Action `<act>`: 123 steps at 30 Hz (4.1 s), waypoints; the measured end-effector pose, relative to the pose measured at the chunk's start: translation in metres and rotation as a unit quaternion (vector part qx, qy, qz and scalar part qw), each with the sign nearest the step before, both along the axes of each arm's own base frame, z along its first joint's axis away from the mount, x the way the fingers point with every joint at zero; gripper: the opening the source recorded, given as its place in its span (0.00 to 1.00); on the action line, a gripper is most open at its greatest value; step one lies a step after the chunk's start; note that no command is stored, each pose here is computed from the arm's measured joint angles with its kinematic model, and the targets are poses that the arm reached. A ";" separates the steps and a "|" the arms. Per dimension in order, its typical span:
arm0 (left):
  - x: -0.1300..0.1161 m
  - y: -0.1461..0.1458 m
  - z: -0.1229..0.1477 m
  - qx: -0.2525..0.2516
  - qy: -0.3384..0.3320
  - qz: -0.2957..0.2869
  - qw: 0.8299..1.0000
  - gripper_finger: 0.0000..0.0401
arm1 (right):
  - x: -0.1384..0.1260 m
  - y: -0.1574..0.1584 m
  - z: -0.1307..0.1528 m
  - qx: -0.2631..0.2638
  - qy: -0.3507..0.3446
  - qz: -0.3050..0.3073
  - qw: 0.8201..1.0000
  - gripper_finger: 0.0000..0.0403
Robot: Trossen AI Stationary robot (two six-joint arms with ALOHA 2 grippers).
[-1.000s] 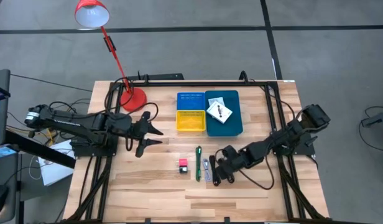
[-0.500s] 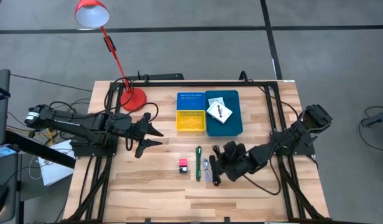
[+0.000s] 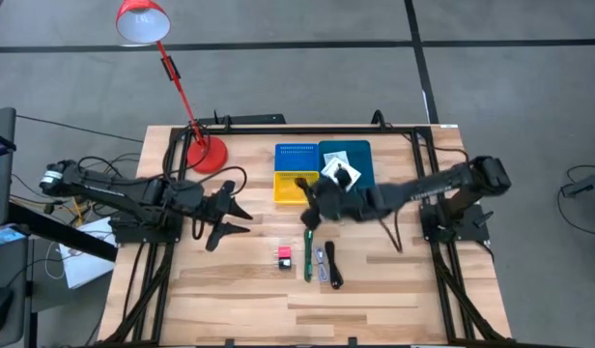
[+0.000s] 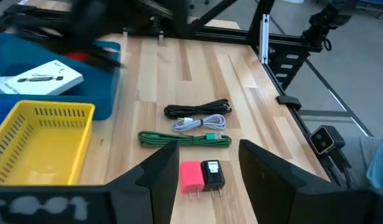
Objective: Pick and place items into bin
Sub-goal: Put the right black charger cable into the yellow bin, then put the black charger cable into the yellow bin
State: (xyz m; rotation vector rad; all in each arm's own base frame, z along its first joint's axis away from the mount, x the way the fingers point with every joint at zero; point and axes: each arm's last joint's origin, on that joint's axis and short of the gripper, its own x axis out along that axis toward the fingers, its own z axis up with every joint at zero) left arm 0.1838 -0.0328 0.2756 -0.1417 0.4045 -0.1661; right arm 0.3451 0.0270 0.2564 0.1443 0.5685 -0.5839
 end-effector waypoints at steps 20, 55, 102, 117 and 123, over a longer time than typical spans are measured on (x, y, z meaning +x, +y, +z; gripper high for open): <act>-0.001 -0.009 0.001 0.069 -0.023 -0.046 0.996 0.39 | 0.020 -0.173 -0.035 0.015 0.027 0.085 0.996 0.10; -0.001 -0.005 0.016 0.172 -0.039 -0.011 0.984 0.39 | 0.055 -0.083 -0.040 -0.028 0.151 0.161 0.975 0.37; 0.002 -0.005 0.025 0.163 -0.088 -0.006 0.983 0.39 | -0.012 0.097 -0.071 0.212 0.295 -0.022 0.932 0.53; 0.003 -0.006 0.025 0.171 -0.092 -0.008 0.981 0.39 | 0.005 0.100 -0.115 0.294 0.348 0.001 0.890 0.54; 0.003 -0.006 0.025 0.171 -0.092 -0.008 0.981 0.39 | 0.008 0.097 -0.115 0.288 0.344 0.022 0.894 0.48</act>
